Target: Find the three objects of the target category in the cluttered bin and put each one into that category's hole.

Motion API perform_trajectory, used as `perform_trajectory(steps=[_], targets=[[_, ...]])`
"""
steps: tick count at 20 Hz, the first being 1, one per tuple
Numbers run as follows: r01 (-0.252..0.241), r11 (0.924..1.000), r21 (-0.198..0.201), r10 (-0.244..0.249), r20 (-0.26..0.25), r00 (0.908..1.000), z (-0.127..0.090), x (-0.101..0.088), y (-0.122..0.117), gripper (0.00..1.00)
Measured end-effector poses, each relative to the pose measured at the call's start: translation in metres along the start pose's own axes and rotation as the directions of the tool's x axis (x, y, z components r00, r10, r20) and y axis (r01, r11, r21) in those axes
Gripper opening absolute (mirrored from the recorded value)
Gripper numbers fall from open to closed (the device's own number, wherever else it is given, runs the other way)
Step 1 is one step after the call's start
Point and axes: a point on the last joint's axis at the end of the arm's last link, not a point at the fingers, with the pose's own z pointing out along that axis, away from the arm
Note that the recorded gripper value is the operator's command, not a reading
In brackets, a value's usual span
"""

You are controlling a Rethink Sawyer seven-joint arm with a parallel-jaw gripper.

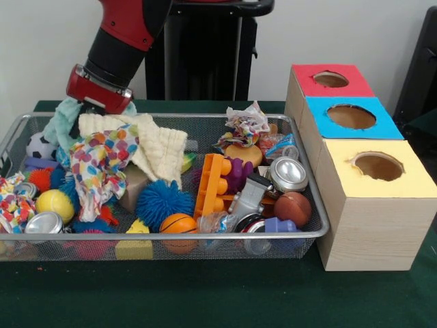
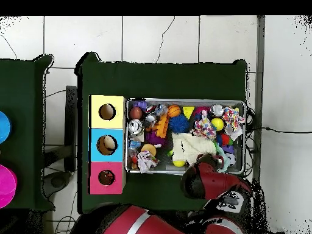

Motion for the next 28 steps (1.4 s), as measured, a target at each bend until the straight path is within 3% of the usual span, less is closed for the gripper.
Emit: perform_trajectory(steps=[14,19,28], targets=[[-0.009,0.9999,-0.01,0.01,0.002,1.0,0.003,0.0,0.0,1.0],[-0.064,0.9957,-0.068,0.065,0.02,0.9977,0.01,-0.011,0.008,1.0],[-0.113,0.9856,-0.125,0.114,-0.002,0.9935,0.009,-0.022,0.018,1.0]])
